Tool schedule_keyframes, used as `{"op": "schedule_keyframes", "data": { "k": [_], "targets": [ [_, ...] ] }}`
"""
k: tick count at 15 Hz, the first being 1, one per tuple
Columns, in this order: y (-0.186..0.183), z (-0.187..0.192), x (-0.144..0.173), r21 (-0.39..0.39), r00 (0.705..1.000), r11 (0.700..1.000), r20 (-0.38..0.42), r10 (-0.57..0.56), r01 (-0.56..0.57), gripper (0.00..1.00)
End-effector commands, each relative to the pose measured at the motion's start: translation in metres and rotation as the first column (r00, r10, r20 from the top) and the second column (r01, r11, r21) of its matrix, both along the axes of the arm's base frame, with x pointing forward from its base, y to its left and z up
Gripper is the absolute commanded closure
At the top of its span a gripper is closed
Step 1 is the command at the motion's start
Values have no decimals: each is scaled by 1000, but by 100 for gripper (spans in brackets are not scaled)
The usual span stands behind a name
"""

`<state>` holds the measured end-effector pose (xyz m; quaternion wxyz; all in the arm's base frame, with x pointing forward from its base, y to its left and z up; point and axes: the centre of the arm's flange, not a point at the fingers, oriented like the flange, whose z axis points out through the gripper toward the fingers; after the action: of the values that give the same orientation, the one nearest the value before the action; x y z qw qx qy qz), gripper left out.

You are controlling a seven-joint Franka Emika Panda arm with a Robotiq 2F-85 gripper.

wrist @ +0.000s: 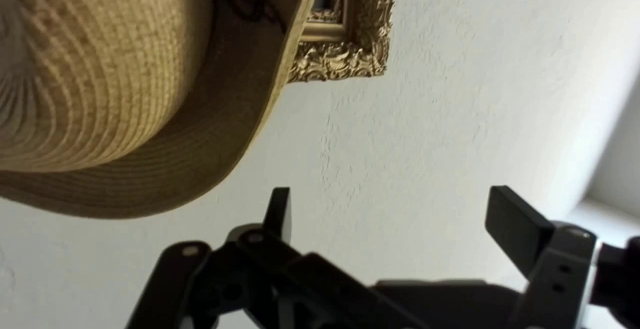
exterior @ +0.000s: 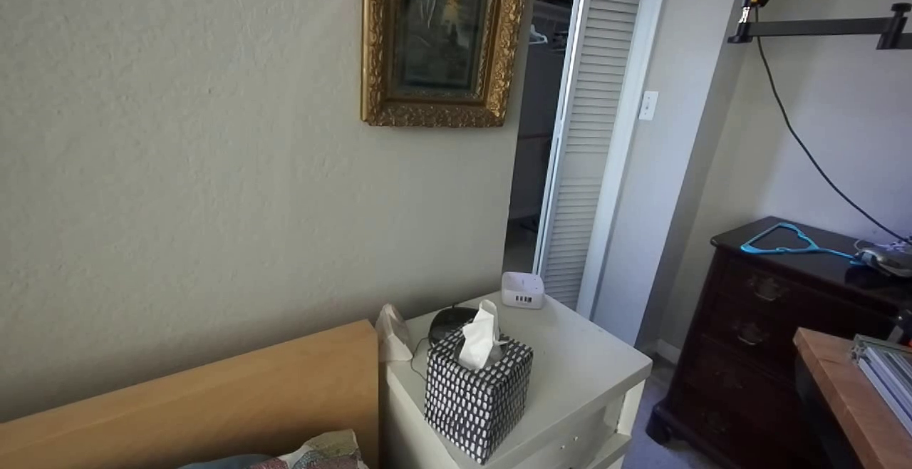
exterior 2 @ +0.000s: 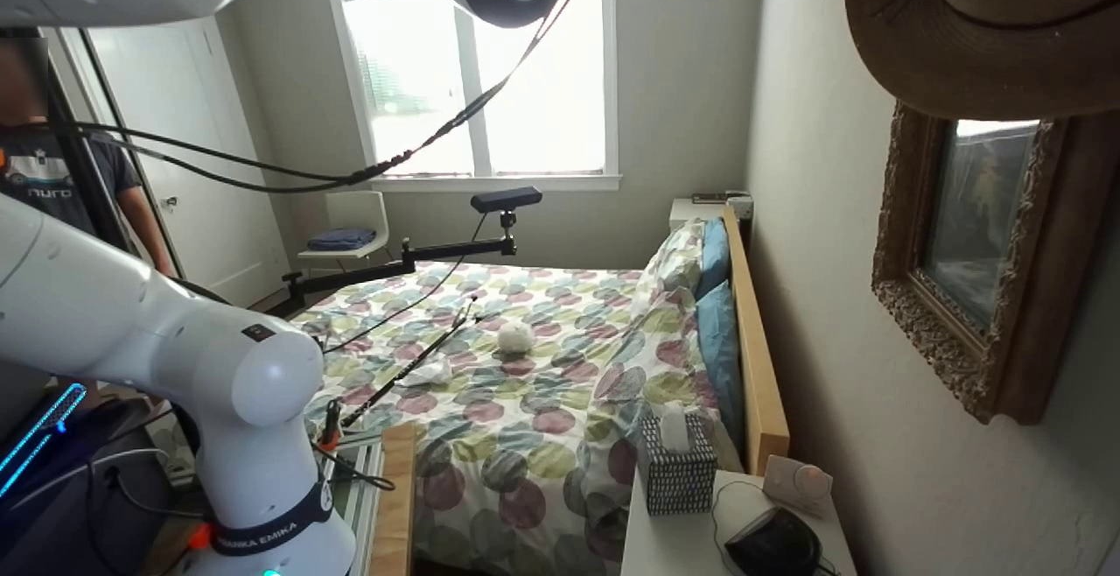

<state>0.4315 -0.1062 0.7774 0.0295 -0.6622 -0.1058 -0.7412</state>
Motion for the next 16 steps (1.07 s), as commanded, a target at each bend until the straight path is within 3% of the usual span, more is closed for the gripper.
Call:
{"op": "schedule_keyframes", "data": {
  "k": [1, 5, 16],
  "targets": [
    [-19, 4, -15, 13, 991, 995, 91, -96, 95, 0],
    [-47, 3, -15, 44, 959, 968, 133, -251, 247, 0],
    [-61, -18, 3, -42, 941, 941, -31, -337, 336, 0]
  ]
}}
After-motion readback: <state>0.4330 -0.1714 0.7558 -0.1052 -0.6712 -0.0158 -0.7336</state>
